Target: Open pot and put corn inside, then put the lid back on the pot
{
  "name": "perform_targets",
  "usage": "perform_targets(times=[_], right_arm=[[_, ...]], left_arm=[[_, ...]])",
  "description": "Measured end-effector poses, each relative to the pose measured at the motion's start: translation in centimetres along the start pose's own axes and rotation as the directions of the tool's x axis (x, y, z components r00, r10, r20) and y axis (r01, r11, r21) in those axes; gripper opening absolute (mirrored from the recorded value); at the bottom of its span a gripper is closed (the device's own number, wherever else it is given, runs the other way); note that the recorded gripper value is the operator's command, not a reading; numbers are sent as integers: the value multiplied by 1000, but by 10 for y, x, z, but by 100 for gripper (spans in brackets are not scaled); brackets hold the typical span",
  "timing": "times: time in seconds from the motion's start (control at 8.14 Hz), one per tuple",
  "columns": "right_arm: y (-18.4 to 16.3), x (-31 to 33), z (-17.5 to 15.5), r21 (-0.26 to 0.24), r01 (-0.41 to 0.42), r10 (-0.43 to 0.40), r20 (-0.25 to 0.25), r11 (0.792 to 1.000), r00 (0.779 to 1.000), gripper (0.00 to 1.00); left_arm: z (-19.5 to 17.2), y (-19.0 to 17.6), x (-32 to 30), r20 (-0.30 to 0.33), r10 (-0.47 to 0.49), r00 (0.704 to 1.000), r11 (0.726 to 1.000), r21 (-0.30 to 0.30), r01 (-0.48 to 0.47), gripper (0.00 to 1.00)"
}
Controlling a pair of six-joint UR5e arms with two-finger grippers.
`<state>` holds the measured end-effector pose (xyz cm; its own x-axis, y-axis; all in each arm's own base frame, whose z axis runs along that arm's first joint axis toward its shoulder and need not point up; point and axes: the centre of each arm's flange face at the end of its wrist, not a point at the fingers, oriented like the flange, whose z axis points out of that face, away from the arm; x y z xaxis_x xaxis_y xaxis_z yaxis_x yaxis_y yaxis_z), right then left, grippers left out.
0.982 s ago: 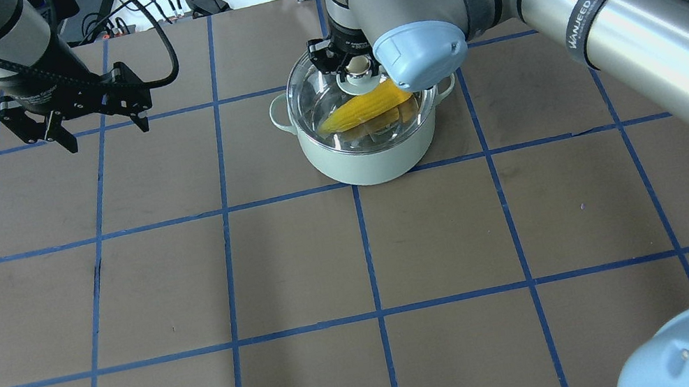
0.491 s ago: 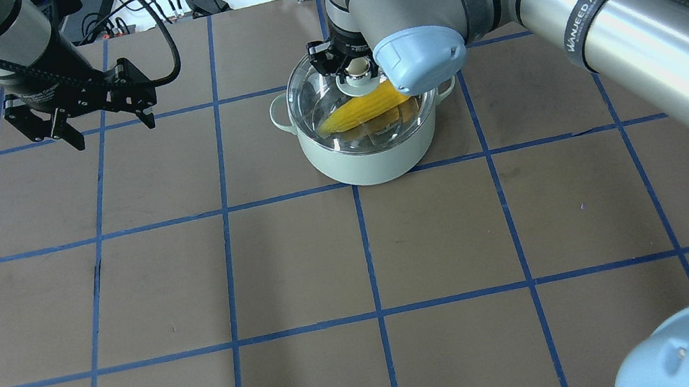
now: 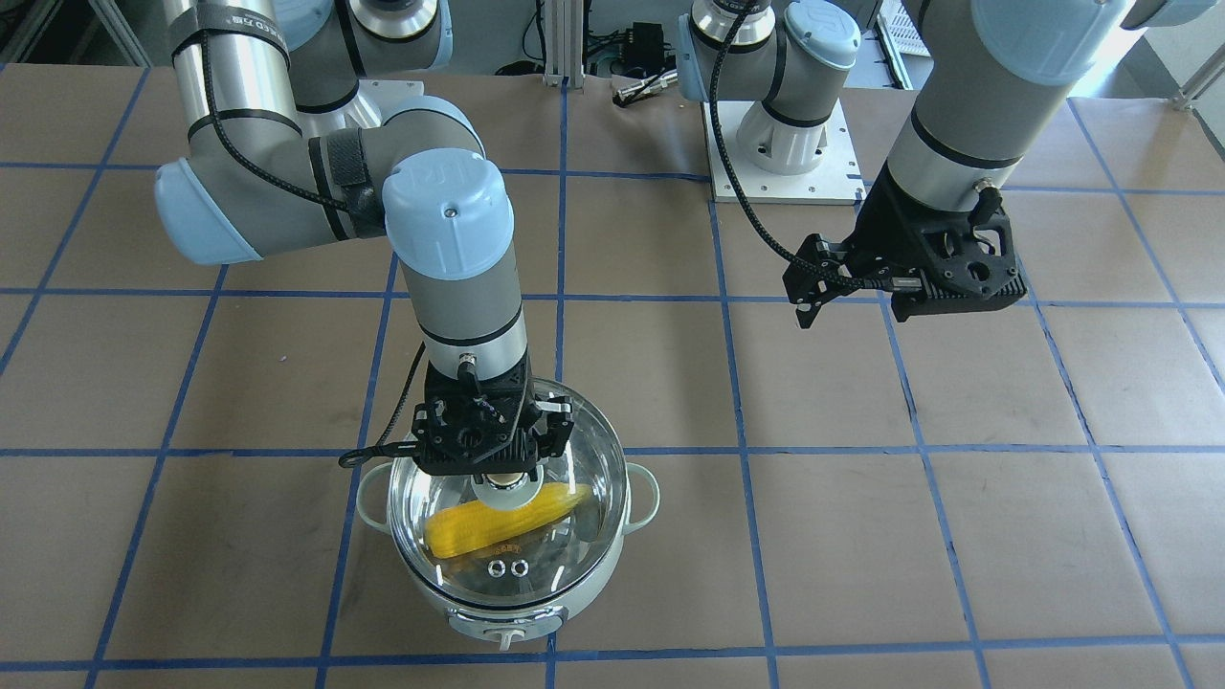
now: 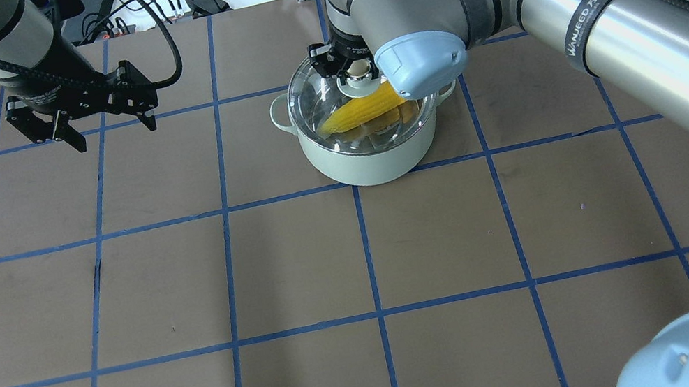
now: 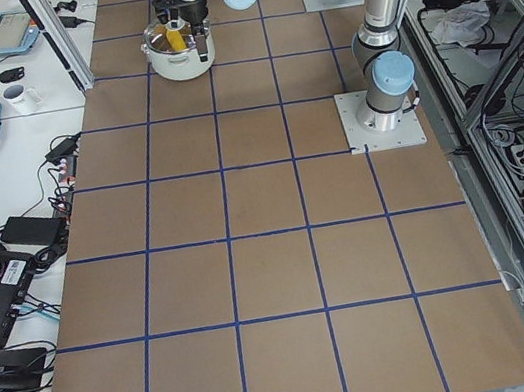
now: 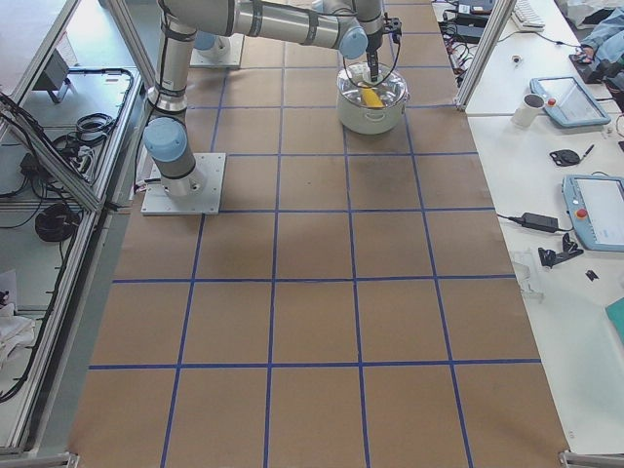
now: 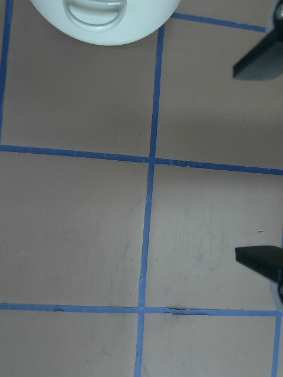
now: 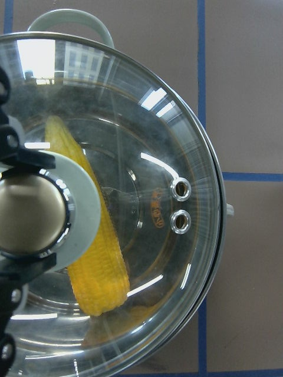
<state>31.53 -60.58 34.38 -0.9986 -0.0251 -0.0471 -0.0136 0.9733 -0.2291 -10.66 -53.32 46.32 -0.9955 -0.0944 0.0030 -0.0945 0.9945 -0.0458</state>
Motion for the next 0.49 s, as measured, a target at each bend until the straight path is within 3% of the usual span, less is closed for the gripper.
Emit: perform_targets(times=[0.49], right_arm=[[-2, 0, -3, 20, -2, 2, 6, 1000, 1000, 38]], left_arm=[[1, 0, 0, 0, 0, 1000, 1000, -2, 0, 100]])
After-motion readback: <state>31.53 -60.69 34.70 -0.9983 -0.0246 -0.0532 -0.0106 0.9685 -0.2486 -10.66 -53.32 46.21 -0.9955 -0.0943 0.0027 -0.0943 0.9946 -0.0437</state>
